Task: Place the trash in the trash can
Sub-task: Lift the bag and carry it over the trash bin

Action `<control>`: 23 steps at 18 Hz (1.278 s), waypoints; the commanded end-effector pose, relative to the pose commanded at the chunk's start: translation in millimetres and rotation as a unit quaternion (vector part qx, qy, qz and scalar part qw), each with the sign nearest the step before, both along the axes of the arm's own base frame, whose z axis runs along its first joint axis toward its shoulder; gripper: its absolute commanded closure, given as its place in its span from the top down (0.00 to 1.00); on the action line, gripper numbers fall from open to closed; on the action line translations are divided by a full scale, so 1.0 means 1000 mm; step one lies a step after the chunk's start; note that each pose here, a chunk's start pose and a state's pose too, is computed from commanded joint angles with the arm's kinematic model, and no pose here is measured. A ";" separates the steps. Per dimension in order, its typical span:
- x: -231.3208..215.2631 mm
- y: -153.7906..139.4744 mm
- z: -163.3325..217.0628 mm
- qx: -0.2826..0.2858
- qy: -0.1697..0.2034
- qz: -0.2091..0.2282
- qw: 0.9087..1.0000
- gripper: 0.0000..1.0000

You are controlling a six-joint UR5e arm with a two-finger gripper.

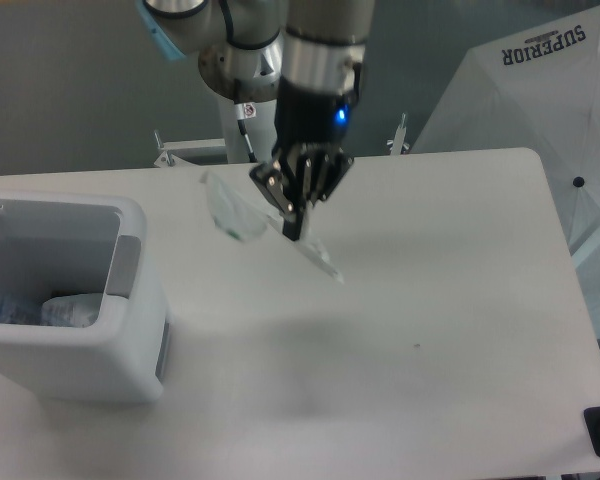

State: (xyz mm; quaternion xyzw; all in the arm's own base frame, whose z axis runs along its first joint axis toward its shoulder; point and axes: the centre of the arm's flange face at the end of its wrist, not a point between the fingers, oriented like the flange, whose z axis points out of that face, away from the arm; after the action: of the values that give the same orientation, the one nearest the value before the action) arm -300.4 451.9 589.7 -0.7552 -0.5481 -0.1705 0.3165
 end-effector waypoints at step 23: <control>0.095 0.063 0.024 0.110 -0.091 -0.080 0.987 0.07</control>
State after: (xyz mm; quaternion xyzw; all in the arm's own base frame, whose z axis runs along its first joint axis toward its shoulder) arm -205.1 515.1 613.5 -0.7385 -0.4905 -0.3224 0.3319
